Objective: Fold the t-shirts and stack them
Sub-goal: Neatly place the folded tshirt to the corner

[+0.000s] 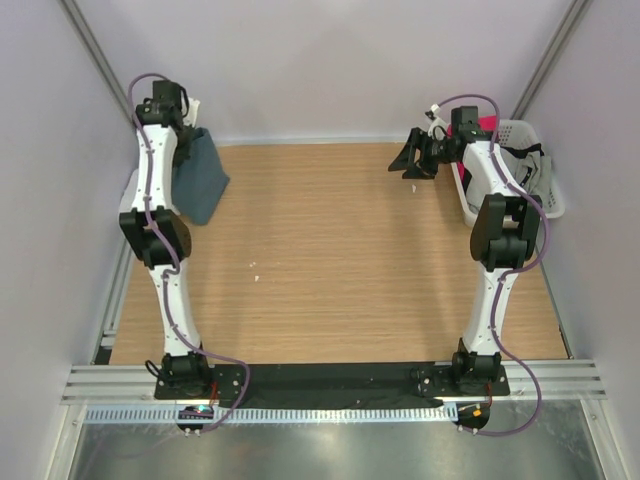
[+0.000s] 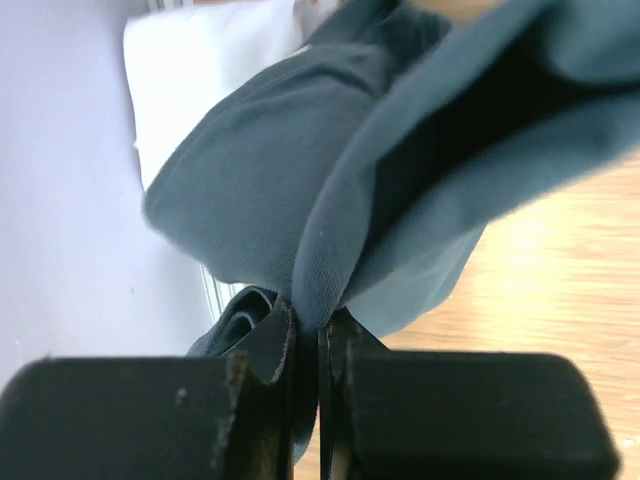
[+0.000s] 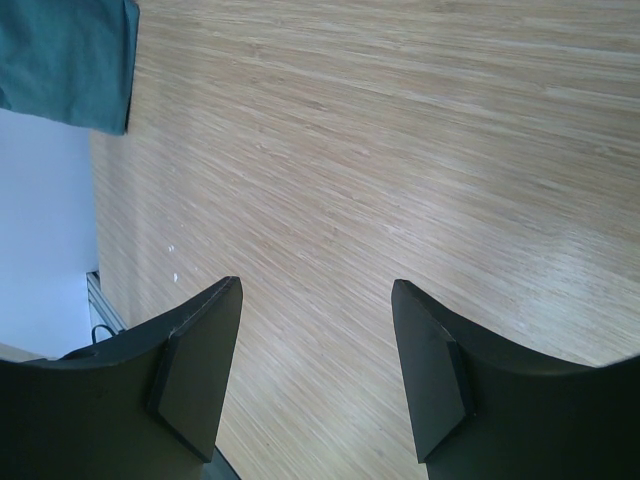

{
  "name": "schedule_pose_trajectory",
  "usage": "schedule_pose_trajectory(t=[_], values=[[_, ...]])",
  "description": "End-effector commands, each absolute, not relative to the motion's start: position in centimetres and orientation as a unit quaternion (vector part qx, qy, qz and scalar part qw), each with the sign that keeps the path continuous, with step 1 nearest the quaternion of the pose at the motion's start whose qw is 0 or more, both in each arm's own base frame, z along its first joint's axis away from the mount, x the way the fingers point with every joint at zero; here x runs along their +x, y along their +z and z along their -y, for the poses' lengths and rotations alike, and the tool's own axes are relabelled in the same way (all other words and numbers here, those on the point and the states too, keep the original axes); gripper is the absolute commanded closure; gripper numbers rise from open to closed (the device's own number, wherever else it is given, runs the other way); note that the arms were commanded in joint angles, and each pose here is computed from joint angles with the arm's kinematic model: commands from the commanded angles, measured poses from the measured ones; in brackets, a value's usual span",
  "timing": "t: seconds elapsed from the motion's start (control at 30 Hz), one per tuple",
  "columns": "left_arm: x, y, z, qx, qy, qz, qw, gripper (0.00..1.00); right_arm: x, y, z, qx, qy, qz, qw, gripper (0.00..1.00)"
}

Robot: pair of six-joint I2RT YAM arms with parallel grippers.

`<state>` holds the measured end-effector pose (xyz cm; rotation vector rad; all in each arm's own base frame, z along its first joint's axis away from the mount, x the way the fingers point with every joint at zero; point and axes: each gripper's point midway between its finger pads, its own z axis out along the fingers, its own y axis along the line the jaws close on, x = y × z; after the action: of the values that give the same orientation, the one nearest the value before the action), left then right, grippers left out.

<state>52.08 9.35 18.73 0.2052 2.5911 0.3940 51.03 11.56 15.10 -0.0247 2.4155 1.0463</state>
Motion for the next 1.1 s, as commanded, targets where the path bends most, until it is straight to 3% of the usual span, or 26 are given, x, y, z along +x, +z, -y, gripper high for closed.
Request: schedule_pose_trajectory(t=[0.0, 0.63, 1.07], values=[[53.5, 23.5, -9.2, 0.055, 0.154, -0.930, 0.330, 1.00, 51.2, 19.1, -11.3, -0.029, 0.381, -0.874, 0.300, 0.32], [52.4, 26.1, -19.2, -0.029, 0.250, -0.904, 0.345, 1.00, 51.5, 18.5, -11.4, -0.024, 0.383, -0.874, 0.298, 0.32], [53.0, 18.4, -23.1, -0.034, 0.291, -0.920, 0.262, 1.00, 51.0, 18.5, -11.4, -0.027, 0.378, -0.876, 0.298, 0.32]])
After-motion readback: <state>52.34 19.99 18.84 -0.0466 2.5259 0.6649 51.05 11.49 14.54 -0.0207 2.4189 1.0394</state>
